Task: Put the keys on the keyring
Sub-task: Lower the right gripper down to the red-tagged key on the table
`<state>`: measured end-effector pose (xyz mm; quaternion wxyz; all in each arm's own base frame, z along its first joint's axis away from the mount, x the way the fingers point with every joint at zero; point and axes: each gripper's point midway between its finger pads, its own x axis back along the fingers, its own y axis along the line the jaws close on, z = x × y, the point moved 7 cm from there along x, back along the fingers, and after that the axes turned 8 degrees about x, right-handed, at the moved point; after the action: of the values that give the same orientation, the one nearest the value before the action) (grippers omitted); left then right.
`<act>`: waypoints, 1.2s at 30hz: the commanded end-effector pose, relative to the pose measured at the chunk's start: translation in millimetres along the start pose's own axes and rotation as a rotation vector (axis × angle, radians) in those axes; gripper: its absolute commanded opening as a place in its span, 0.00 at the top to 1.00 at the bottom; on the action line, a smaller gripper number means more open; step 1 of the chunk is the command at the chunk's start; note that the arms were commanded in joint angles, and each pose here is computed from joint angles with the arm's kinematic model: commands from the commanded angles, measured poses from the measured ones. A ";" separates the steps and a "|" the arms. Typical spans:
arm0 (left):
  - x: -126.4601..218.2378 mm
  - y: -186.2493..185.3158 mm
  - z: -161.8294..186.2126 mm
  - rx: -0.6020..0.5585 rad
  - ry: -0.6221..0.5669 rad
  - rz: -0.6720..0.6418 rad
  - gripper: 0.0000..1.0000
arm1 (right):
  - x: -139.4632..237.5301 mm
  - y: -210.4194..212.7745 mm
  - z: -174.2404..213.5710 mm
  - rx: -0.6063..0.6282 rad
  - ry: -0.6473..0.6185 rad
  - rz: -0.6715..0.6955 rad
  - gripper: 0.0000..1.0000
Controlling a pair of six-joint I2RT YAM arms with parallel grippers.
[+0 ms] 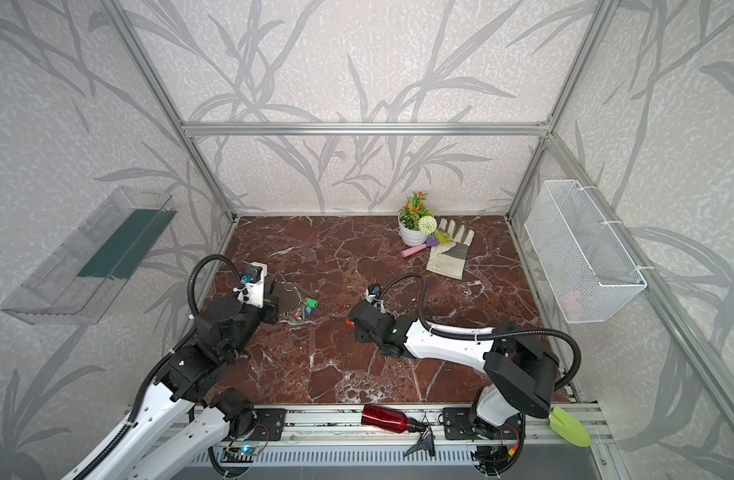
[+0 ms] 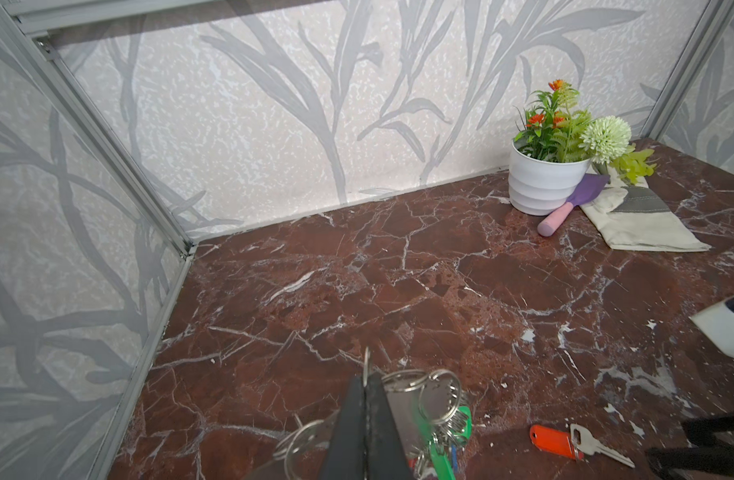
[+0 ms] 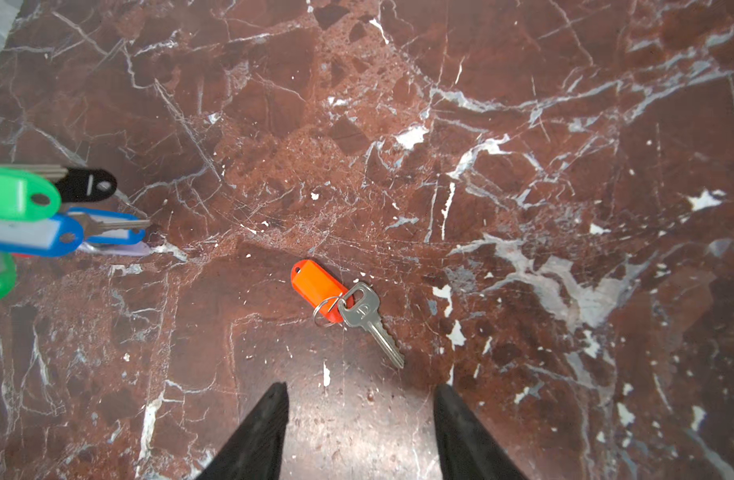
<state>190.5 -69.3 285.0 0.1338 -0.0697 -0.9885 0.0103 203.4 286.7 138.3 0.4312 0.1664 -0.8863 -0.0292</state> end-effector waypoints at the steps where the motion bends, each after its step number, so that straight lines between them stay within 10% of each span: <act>1: 4.8 1.3 4.9 0.042 -0.002 0.017 1.00 | -3.2 6.2 -1.6 -0.078 0.000 0.060 0.43; 36: 12.2 -8.9 6.8 0.033 -0.007 0.146 1.00 | -68.6 31.0 -1.6 -0.070 0.160 0.332 0.68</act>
<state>176.1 -76.6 271.0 0.1563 -0.1356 -0.9781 0.0200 233.6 341.0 93.2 0.5108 0.0239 -0.8593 0.0096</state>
